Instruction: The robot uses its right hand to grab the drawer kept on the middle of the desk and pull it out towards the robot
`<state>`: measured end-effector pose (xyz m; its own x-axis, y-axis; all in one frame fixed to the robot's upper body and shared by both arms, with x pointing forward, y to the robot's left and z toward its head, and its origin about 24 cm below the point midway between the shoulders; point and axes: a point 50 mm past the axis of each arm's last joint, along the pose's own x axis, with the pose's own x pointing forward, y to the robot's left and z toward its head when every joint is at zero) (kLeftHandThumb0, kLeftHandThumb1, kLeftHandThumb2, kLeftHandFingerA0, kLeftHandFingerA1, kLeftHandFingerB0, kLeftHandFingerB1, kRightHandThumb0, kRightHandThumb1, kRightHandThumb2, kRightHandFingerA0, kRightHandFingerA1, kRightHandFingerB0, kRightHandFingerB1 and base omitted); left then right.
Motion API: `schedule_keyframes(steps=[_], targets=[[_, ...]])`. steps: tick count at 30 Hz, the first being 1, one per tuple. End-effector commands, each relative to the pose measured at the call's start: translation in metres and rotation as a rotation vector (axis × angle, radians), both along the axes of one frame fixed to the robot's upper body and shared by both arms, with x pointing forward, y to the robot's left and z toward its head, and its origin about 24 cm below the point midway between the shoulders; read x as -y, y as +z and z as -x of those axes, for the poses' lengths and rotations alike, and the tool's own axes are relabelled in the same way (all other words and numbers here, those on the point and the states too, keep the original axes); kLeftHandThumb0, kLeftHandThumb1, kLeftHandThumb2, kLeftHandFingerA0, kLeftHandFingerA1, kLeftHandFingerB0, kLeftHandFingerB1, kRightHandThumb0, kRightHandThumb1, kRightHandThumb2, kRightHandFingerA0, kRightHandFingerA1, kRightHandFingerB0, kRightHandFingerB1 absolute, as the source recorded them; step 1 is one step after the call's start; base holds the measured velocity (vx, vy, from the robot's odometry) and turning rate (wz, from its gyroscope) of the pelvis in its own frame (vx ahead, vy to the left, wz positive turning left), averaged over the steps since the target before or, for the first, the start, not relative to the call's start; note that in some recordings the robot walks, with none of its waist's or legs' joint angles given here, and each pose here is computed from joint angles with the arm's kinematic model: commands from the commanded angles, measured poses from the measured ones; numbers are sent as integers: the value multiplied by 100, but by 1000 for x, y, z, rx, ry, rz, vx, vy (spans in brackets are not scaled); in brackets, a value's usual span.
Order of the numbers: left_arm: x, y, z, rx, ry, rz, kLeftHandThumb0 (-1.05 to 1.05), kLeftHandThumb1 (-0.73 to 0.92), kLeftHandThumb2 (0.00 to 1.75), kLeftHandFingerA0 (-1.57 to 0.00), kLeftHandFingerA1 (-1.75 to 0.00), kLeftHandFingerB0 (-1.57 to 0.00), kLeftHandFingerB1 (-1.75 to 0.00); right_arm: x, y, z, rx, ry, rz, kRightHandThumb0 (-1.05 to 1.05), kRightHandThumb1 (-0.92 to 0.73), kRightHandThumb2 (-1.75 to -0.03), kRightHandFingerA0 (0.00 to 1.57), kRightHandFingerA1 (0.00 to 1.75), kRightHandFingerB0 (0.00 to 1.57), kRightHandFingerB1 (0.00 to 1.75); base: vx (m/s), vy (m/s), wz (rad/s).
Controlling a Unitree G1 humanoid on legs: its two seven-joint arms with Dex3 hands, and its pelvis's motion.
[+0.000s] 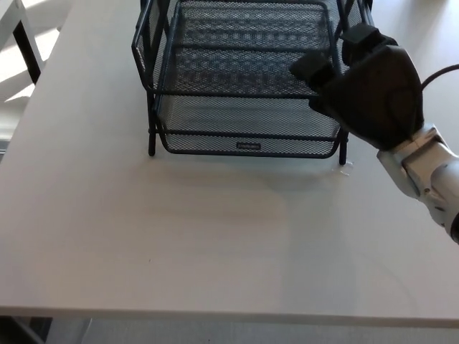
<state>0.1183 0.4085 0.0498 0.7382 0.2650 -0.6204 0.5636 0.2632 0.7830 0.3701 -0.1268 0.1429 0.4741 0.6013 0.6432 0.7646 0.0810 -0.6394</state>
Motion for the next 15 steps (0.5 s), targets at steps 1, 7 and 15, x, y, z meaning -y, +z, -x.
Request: schedule_keyframes(steps=[1, 7, 15], targets=[[-4, 4, 0, 12, -19, -13, -32, 72, 61, -61, -85, -62, -62, 11, 1, 16, 130, 113, -2, -53, -54, -57, 99, 105, 84, 66, 0, 0, 0], [-4, 5, 0, 12, -18, -20, -32, 68, 59, -62, -86, -63, -64, 18, -2, 30, 134, 135, -4, -54, -57, -57, 94, 107, 82, 67, 0, 0, 0], [-3, 5, 0, -1, -14, -14, -34, 68, 60, -62, -85, -61, -59, 26, -15, 51, 93, 160, -25, -54, -53, -57, 101, 93, 91, 63, 0, 0, 0]])
